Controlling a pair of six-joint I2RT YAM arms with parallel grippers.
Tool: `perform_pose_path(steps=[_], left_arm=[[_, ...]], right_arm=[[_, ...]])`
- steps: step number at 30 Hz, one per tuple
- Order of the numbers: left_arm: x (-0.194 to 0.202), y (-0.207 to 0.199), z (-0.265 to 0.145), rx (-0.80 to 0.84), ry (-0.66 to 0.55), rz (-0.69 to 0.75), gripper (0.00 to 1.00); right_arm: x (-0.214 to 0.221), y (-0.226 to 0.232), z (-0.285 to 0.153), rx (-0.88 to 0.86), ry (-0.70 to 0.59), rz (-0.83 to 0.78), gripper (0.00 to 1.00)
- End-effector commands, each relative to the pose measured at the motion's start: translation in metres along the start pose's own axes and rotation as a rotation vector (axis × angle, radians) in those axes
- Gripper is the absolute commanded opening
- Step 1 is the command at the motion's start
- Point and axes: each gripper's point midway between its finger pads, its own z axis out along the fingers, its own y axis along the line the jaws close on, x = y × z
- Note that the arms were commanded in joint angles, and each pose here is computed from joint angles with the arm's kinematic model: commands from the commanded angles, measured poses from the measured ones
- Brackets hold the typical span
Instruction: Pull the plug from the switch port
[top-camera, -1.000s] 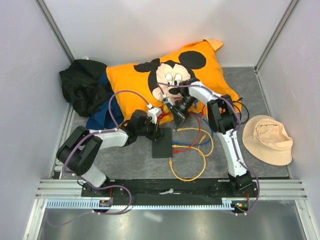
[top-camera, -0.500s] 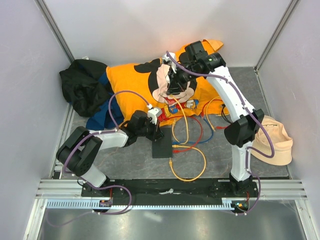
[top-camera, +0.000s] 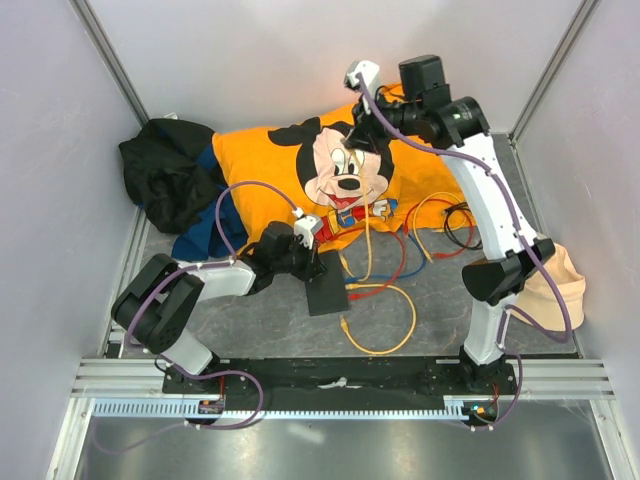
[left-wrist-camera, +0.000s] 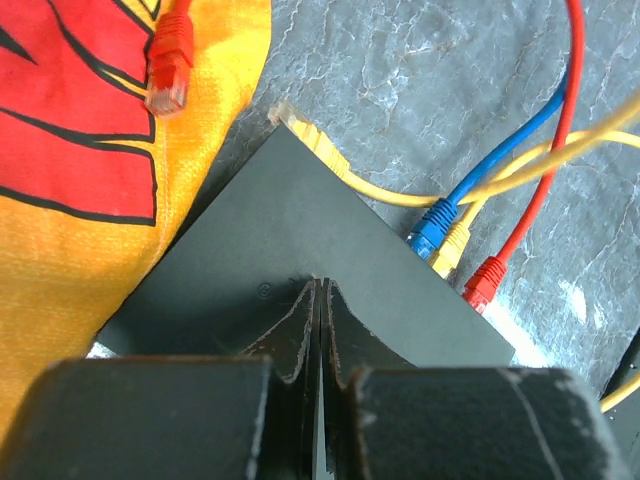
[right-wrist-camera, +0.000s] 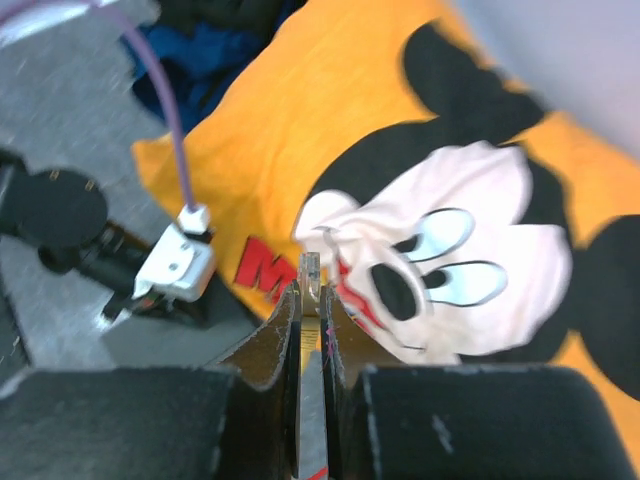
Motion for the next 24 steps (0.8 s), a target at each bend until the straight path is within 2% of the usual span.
perform_pose_path(steps=[1, 9, 13, 17, 24], left_arm=[[0.075, 0.019, -0.013, -0.079, 0.241, -0.024, 0.02], [0.074, 0.016, -0.015, -0.065, 0.228, -0.018, 0.02], [0.075, 0.015, -0.016, -0.063, 0.229, -0.021, 0.02], [0.075, 0.016, -0.015, -0.063, 0.232, -0.020, 0.02], [0.075, 0.017, -0.014, -0.066, 0.233, -0.017, 0.02]], right_arm=[[-0.116, -0.027, -0.082, 0.291, -0.354, -0.148, 0.00], [-0.130, -0.048, -0.094, 0.413, -0.389, -0.169, 0.00], [-0.157, -0.055, -0.126, 0.524, -0.485, -0.159, 0.00], [-0.172, -0.050, -0.149, 0.560, -0.553, -0.177, 0.00], [-0.143, -0.094, -0.176, 0.768, -0.480, -0.109, 0.00]])
